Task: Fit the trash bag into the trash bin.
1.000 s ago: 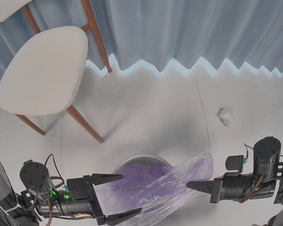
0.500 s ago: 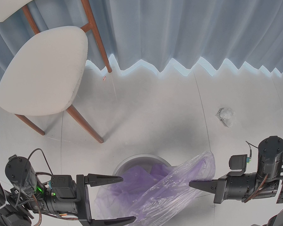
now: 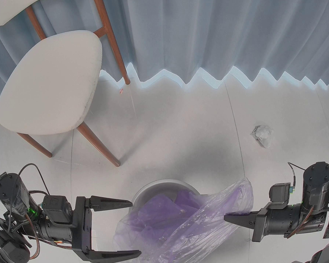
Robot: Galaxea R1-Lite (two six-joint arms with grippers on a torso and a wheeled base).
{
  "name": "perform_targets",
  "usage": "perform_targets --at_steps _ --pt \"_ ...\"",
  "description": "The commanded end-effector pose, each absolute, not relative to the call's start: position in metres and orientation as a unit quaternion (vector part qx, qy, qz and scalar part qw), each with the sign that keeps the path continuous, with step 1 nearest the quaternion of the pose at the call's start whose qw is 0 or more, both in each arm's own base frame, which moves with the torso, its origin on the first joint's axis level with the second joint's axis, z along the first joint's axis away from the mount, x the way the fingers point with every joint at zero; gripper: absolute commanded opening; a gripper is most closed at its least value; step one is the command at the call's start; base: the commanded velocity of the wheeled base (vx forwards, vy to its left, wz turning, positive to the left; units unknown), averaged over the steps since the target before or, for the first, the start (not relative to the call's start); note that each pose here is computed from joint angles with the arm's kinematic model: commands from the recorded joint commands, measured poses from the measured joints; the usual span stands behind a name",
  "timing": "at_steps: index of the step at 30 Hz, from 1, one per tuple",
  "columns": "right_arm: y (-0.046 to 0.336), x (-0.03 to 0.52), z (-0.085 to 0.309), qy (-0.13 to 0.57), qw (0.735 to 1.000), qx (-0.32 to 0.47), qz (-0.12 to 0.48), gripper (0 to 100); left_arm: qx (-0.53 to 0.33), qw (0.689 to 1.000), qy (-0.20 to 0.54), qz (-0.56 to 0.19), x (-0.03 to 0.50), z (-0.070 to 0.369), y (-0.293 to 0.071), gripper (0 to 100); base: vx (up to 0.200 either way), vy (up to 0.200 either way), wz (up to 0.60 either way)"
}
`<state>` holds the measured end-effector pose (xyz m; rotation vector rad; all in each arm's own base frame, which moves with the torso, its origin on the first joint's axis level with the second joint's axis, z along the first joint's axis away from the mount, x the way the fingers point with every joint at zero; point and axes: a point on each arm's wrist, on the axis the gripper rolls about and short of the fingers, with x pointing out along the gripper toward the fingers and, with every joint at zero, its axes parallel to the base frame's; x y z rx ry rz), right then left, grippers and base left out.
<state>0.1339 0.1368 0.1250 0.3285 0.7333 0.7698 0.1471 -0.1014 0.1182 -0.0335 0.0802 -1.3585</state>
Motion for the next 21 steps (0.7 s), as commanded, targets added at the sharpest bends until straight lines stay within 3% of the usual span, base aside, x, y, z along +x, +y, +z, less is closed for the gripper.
perform_targets --at_steps 1,4,12,21 --pt "0.135 0.133 0.124 0.348 0.85 0.152 0.365 0 -0.018 0.794 0.041 -0.606 0.149 0.117 -0.091 100 0.0 0.0 0.0" --pt "0.136 0.134 0.127 0.341 0.851 0.159 0.366 0 -0.02 0.805 0.051 -0.591 0.155 0.113 -0.085 100 0.0 0.0 0.0" --pt "0.139 0.147 0.144 0.28 0.858 0.218 0.371 0 0.015 0.792 0.086 -0.604 0.17 0.083 -0.089 100 0.0 0.0 0.0" --pt "0.156 0.156 0.148 0.268 0.833 0.301 0.38 0 0.033 0.783 0.108 -0.612 0.175 0.065 -0.094 100 0.0 0.0 0.0"
